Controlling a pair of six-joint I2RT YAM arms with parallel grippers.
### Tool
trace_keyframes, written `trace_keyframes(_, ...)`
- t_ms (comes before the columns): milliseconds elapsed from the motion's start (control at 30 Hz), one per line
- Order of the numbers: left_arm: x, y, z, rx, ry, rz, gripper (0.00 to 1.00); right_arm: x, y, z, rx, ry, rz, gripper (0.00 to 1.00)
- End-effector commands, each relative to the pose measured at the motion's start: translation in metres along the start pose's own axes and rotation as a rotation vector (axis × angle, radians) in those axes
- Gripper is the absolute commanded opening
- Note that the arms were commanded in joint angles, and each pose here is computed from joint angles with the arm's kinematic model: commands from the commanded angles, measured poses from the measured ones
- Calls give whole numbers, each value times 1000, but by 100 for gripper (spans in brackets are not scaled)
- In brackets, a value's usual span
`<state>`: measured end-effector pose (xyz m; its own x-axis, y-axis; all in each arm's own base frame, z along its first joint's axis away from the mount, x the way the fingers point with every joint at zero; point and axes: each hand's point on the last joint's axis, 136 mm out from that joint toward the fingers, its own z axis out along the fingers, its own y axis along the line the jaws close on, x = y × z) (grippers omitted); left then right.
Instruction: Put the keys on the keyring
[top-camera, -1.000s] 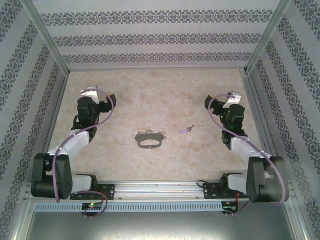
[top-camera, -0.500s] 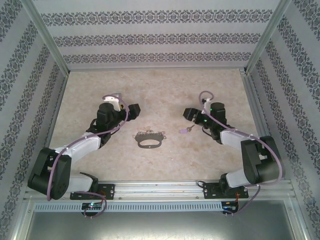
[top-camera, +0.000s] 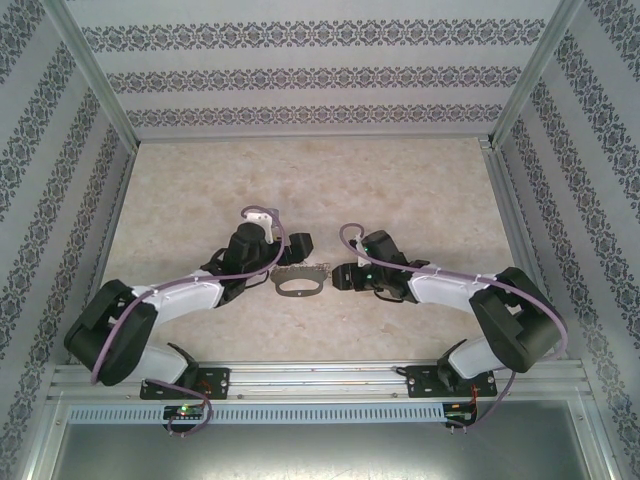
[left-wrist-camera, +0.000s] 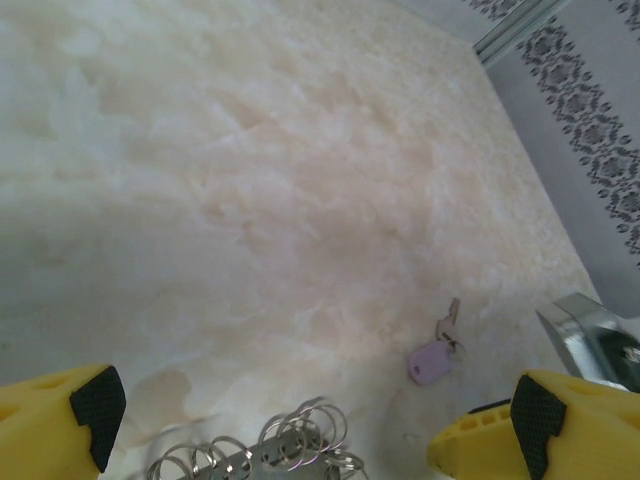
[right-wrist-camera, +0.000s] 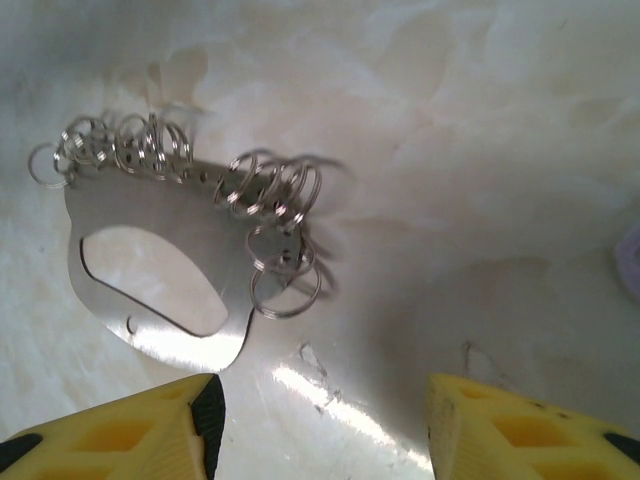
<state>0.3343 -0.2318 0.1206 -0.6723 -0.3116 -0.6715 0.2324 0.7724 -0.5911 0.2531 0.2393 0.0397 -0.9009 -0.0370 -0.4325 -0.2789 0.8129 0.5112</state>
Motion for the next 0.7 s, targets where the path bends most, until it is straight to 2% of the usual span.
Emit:
trace_keyframes(0, 10, -6, 7, 64, -6, -83, 100, -7, 8, -4, 31, -30, -52, 55)
trace_keyframes(167, 24, -10, 12, 78, 19, -98, 100, -6, 12, -2, 47, -37, -73, 54)
trace_keyframes(400, 36, -15, -8, -36, 45, 33, 100, -11, 10, -4, 60, -62, -72, 54)
trace_keyframes(533, 47, -9, -15, -98, 94, 32, 100, -13, 8, -7, 76, -78, -74, 55)
trace_keyframes(667, 59, -11, -19, -104, 116, 23, 100, -13, 2, -13, 95, -96, -71, 56)
